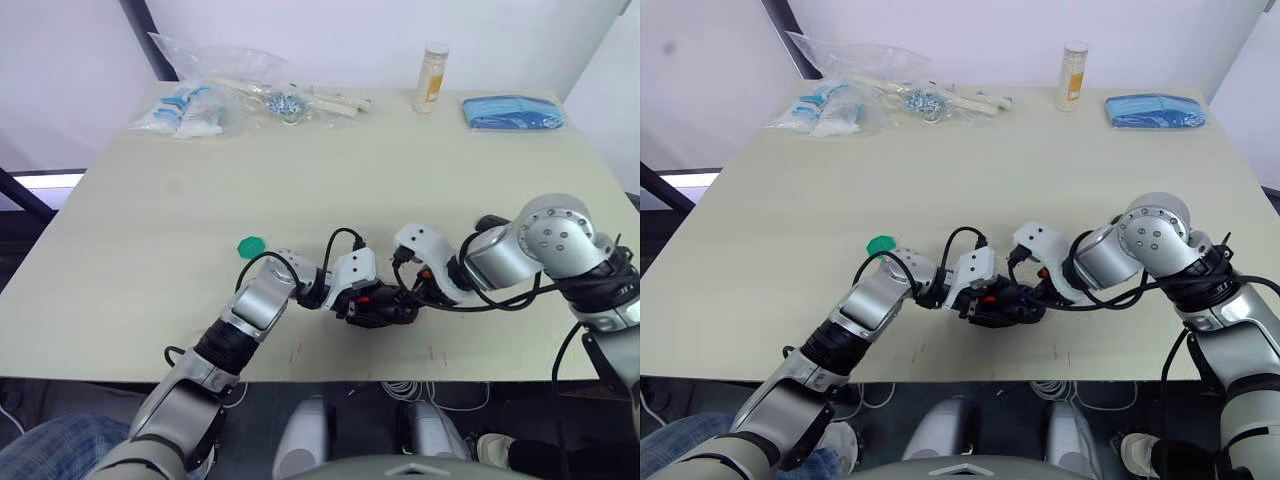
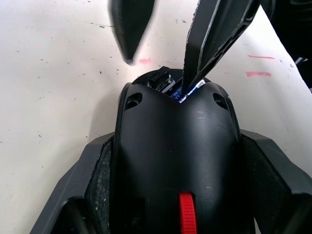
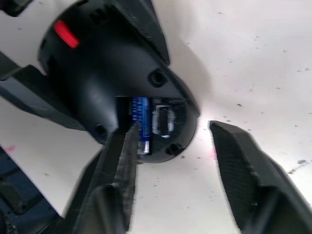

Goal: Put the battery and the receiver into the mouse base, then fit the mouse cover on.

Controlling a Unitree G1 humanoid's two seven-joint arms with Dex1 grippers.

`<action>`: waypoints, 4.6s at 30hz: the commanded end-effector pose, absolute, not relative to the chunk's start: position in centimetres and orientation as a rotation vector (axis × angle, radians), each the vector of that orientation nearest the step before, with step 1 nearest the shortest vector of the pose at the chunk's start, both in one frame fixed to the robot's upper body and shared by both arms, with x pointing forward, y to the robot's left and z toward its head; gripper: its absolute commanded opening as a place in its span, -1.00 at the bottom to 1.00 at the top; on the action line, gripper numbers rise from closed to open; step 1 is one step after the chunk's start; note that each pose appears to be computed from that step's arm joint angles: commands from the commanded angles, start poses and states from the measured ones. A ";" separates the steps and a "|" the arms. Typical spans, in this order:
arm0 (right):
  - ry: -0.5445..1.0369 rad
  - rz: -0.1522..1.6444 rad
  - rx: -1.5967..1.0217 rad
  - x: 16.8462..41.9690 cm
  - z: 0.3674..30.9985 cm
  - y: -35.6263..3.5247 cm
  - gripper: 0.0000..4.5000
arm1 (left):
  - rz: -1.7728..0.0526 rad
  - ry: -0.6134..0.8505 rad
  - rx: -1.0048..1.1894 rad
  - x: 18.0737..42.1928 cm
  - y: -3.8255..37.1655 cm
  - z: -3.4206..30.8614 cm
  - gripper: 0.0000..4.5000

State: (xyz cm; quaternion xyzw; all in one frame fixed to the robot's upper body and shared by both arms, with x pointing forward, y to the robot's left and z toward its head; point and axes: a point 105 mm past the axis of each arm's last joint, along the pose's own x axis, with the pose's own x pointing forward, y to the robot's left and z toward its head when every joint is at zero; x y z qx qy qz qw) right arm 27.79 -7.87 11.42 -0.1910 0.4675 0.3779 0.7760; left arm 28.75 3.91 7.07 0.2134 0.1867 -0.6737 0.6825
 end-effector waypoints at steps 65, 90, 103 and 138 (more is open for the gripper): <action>0.281 1.047 -0.246 26.6 7.5 -10.7 -0.96 | -1.512 0.477 0.479 28.2 4.0 5.6 0.31; 0.043 1.065 -0.214 25.0 11.7 -14.1 -0.96 | -1.516 0.465 0.489 28.3 4.0 5.6 0.31; 0.035 1.224 -0.164 22.6 11.8 -21.6 0.51 | -1.514 0.461 0.496 28.4 4.2 5.8 0.31; -0.031 0.945 -0.153 26.7 12.1 -26.5 1.00 | -1.527 0.067 0.304 26.6 9.3 14.3 0.98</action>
